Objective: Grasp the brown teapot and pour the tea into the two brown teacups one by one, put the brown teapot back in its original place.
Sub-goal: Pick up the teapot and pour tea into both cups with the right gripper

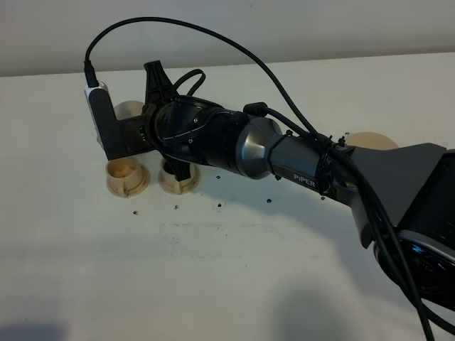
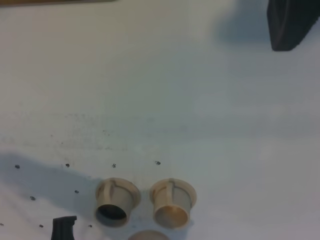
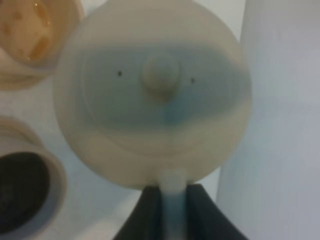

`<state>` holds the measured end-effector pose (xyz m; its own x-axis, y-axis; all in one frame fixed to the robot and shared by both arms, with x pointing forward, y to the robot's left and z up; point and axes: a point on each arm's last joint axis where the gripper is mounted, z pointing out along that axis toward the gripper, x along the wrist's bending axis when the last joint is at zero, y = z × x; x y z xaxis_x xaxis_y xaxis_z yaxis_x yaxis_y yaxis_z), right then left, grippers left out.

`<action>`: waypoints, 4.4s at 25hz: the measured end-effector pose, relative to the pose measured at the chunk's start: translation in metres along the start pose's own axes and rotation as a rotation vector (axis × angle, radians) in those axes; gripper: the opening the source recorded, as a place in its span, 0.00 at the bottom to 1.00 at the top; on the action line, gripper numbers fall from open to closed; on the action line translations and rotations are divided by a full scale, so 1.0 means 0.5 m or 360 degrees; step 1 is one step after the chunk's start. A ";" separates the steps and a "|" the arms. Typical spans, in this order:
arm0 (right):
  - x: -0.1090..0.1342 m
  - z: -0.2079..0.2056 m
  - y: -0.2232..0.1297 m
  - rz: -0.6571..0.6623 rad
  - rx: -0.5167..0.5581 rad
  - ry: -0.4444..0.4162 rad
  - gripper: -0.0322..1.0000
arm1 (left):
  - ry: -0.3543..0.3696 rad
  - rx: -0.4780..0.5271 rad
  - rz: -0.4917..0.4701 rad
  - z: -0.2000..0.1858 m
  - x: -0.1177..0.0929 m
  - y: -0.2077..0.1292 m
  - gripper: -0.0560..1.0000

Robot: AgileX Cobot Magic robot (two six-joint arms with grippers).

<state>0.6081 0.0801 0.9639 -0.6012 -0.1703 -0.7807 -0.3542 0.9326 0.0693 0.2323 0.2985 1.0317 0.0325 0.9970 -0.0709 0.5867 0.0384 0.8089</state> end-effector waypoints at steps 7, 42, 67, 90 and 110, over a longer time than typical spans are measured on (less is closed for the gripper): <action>-0.007 -0.001 0.000 -0.0143 0.0030 -0.0071 0.13 | 0.0000 0.0000 0.0000 0.000 0.000 0.000 0.37; 0.018 0.011 -0.014 -0.0552 0.0117 -0.0073 0.13 | 0.0000 0.0000 0.0000 0.000 0.000 0.000 0.37; 0.019 0.006 -0.010 -0.0709 0.0186 -0.0079 0.13 | 0.0001 0.0000 0.0001 0.000 0.000 0.000 0.37; 0.025 -0.007 0.005 -0.0817 0.0276 -0.0085 0.13 | 0.0001 0.0000 0.0001 0.000 0.000 0.000 0.37; 0.029 -0.024 0.034 -0.0886 0.0297 -0.0132 0.13 | 0.0001 0.0000 0.0001 0.000 0.000 0.000 0.37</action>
<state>0.5848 0.0897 0.9612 -0.3000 -0.6317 -0.7147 -0.4639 0.7513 -0.4693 0.2323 0.2986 1.0317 0.0320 0.9970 -0.0701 0.5866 0.0381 0.8090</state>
